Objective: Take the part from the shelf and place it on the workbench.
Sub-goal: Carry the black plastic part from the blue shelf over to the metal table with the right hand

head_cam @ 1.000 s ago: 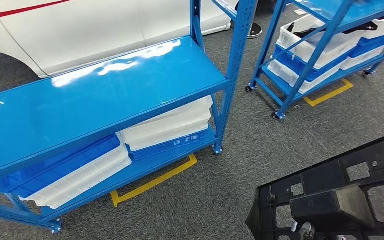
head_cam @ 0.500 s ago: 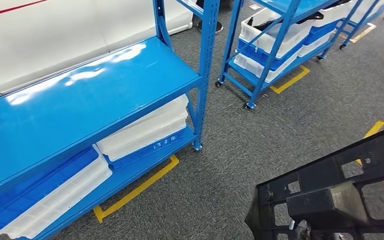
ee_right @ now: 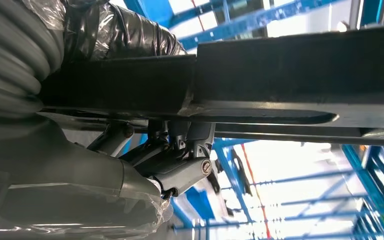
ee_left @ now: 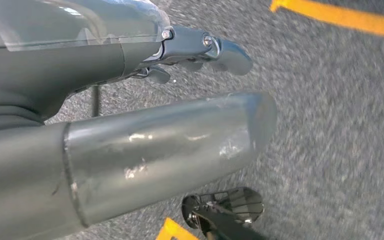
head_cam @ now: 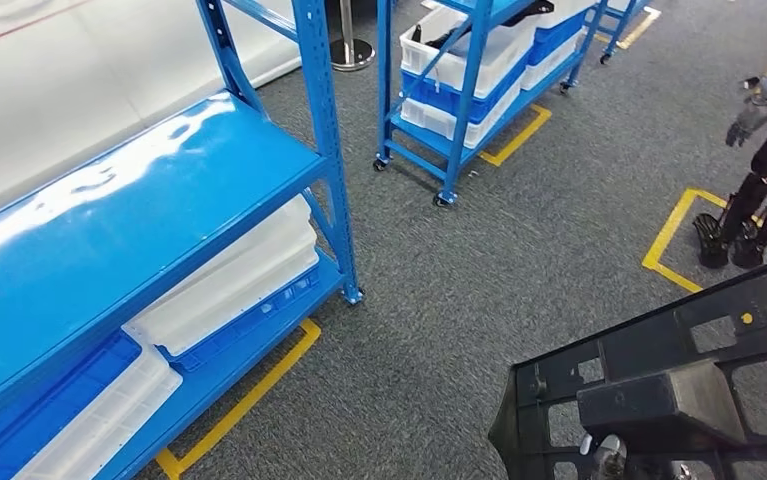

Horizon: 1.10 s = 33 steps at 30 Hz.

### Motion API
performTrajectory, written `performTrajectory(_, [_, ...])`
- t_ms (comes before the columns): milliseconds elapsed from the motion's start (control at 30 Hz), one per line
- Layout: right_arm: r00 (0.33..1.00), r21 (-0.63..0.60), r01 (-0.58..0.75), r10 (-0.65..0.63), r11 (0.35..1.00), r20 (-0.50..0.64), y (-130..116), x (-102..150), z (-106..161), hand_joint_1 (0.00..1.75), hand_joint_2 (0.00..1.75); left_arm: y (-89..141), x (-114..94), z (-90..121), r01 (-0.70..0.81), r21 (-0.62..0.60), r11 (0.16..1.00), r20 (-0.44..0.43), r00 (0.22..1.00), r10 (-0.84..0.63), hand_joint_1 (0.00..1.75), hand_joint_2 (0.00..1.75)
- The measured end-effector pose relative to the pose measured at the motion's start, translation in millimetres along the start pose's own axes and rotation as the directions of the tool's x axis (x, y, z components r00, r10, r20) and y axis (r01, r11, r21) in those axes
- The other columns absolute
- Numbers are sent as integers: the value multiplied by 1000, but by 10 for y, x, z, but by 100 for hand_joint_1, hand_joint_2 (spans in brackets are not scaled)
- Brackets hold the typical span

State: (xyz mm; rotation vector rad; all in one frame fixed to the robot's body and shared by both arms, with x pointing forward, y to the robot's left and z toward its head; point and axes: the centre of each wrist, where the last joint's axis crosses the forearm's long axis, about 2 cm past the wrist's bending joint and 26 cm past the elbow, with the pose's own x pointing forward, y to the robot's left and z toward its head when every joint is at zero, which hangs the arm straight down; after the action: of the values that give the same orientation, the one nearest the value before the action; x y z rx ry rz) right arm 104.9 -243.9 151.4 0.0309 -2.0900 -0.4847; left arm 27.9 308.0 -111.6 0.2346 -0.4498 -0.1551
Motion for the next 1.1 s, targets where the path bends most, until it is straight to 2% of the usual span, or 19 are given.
performTrajectory(933, [999, -43, 15, -17, 999, -44, -8, 20, -49, 175, 175, -117, 59, 8, 3, -22, 1000, 0, 1000, -3, 0, 0])
performTrajectory(1100, [999, -45, 18, -20, 999, -43, -2, 21, -56, 175, 175, -131, 12, 29, 8, -27, 1000, -9, 1000, -8, 0, 0])
